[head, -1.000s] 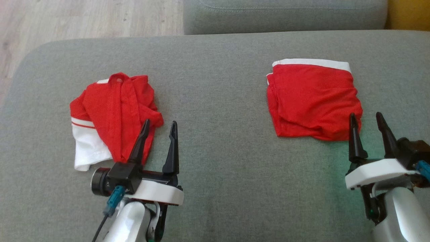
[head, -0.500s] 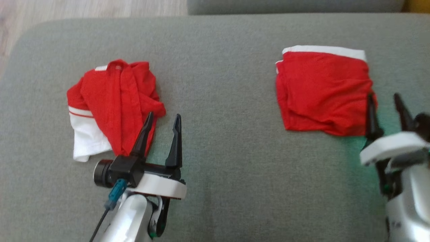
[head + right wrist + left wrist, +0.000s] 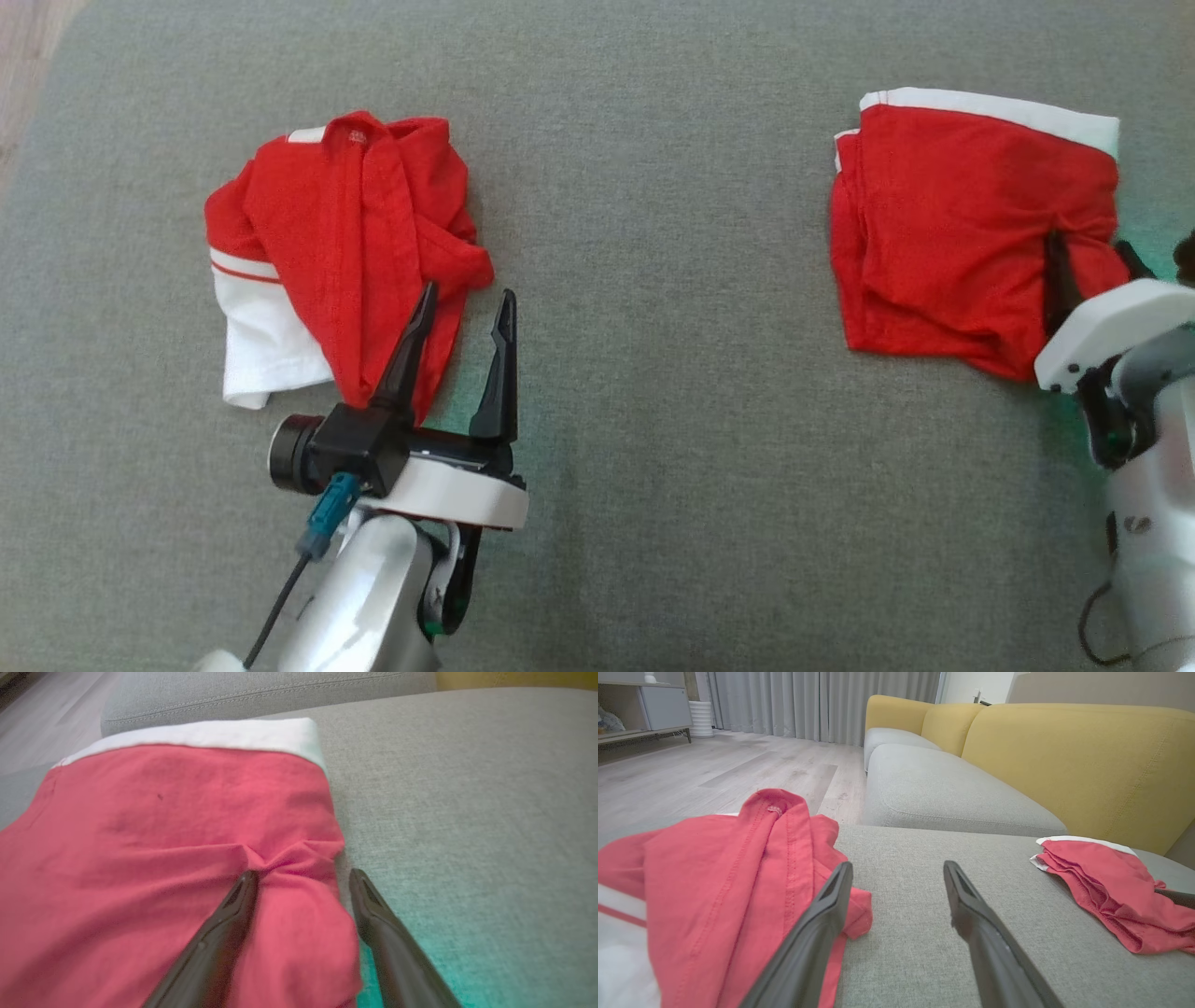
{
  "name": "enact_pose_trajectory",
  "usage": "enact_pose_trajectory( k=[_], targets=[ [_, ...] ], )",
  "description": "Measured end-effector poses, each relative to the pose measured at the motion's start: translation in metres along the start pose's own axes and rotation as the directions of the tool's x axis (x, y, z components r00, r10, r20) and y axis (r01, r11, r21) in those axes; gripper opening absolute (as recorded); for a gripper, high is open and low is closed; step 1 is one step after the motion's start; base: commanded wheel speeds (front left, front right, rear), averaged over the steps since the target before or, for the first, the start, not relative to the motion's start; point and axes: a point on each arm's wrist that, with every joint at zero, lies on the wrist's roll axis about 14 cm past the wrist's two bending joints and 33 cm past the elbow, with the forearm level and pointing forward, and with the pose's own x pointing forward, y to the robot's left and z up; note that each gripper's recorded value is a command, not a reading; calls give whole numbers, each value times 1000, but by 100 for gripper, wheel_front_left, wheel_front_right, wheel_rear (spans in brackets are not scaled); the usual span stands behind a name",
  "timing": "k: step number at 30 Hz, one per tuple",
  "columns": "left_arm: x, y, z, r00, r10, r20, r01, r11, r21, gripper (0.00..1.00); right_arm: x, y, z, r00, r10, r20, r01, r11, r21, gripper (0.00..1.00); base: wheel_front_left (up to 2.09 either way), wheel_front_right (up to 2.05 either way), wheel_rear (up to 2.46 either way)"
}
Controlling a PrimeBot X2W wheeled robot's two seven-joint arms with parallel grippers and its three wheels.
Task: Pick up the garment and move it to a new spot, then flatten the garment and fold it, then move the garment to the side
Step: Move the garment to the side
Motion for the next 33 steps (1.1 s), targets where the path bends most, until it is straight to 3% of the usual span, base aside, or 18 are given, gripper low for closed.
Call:
enact_pose_trajectory(
  k=[1, 2, 3, 9, 14, 18, 23, 25, 28, 33],
  targets=[
    [0, 1, -1, 1000, 3, -2, -3, 1000, -1, 100, 2, 3, -1, 1000, 9, -11, -9, 1000, -10, 100, 0, 0, 0],
    [0, 1, -1, 1000, 4, -4, -4, 1000, -1, 100, 3, 4, -1, 1000, 15, -18, -16, 1000, -18, 39, 0, 0, 0],
    [0, 2, -1, 1000, 5, -3, -5, 1000, -1, 100, 4, 5, 0, 1000, 21, -20, -21, 999, -36, 0, 0, 0, 0],
    [-1, -1, 6, 1000, -2, 15, 2, 1000, 1, 100, -3, -1, 8, 999, 32, -17, -34, 989, -142, 0, 0, 0, 0],
    [-1, -8, 16, 999, -20, 42, 20, 1000, 2, 100, -18, -28, 28, 1000, 1, 11, 2, 959, -282, 0, 0, 0, 0],
    [-1, -13, 20, 998, -32, 54, 32, 999, 3, 100, -30, -65, 45, 998, -57, 13, 57, 905, -422, 0, 0, 0, 0],
    [2, -10, 17, 998, -27, 48, 27, 1000, -1, 100, -41, -121, 48, 983, -176, -52, 106, 775, -623, 0, 0, 0, 0],
    [3, -8, 14, 999, -22, 40, 22, 1000, -1, 100, -46, -145, 50, 970, -232, -69, 130, 739, -661, 0, 0, 0, 0],
    [3, -5, 9, 1000, -12, 27, 12, 1000, -3, 100, -52, -176, 53, 948, -306, -87, 167, 709, -685, 0, 0, 0, 0],
    [5, 2, 0, 1000, 6, 4, -6, 1000, -6, 100, -49, -202, 52, 922, -375, -101, 218, 715, -665, 0, 0, 0, 0]
  ],
)
